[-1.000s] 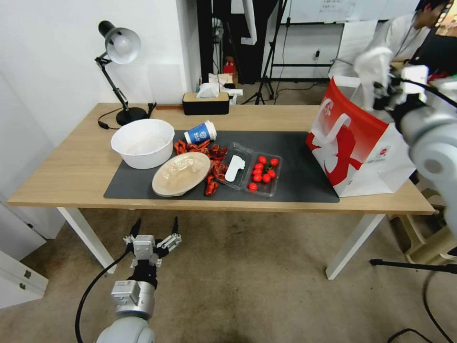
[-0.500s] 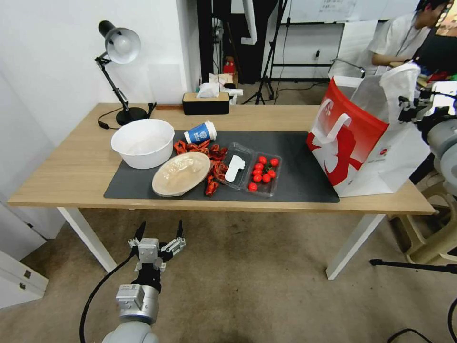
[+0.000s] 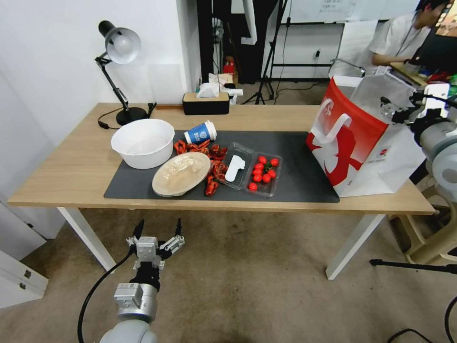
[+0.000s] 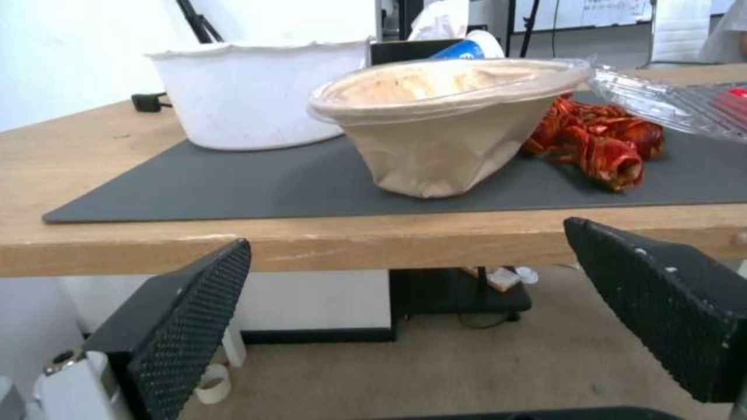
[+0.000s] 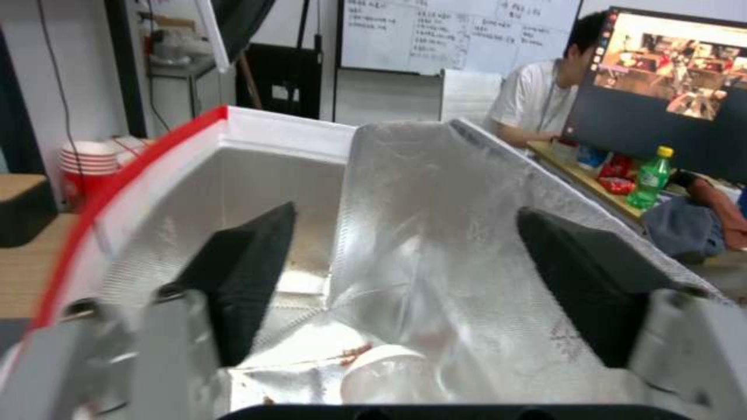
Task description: Pick up the trash from the table and place it into the takeout bag.
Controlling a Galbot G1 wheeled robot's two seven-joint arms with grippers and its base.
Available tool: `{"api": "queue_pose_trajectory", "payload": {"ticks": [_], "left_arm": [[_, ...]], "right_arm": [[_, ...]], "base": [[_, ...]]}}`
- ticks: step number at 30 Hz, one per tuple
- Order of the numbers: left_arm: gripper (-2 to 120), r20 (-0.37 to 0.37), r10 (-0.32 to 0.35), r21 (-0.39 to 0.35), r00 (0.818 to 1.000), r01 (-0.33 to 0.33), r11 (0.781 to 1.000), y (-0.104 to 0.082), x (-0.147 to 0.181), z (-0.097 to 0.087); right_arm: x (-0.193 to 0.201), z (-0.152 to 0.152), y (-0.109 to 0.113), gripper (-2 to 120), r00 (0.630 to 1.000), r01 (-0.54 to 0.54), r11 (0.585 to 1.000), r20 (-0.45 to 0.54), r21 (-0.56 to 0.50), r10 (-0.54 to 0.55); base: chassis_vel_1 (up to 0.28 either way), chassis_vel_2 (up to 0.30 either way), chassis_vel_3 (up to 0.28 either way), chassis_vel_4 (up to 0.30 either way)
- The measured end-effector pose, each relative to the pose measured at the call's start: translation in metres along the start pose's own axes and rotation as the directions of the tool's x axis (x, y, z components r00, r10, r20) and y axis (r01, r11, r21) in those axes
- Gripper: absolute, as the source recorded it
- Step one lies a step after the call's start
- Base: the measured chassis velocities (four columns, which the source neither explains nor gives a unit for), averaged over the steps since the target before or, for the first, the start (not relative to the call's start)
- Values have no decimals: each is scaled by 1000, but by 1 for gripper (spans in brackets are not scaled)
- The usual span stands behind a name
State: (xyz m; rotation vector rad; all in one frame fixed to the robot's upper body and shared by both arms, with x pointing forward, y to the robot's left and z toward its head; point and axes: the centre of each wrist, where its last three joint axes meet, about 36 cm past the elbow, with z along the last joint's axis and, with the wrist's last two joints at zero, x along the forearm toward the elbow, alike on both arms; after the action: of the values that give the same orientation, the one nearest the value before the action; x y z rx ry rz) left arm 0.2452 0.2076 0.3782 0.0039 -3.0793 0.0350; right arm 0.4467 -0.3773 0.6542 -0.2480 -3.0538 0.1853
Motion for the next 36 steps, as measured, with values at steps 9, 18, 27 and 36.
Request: {"api": "queue_pose_trajectory", "payload": {"ticks": [9, 18, 27, 36], "left_arm": [[100, -2, -1, 4, 1000, 1, 1000, 0, 0, 0], [100, 5, -5, 22, 1000, 5, 1000, 1, -1, 1], [100, 14, -4, 29, 1000, 4, 1000, 2, -2, 1], [100, 10, 1, 33, 1000, -1, 999, 1, -4, 4]], "right_arm": [[22, 11, 9, 100, 978, 80, 991, 201, -107, -57], [55, 50, 20, 100, 891, 264, 953, 414, -146, -184], [97, 130, 43, 100, 845, 334, 930, 485, -151, -225], [143, 217, 56, 100, 873, 273, 943, 460, -189, -161]], "base": [[0, 0, 0, 0], [0, 0, 0, 0], [0, 0, 0, 0], [0, 0, 0, 0]]}}
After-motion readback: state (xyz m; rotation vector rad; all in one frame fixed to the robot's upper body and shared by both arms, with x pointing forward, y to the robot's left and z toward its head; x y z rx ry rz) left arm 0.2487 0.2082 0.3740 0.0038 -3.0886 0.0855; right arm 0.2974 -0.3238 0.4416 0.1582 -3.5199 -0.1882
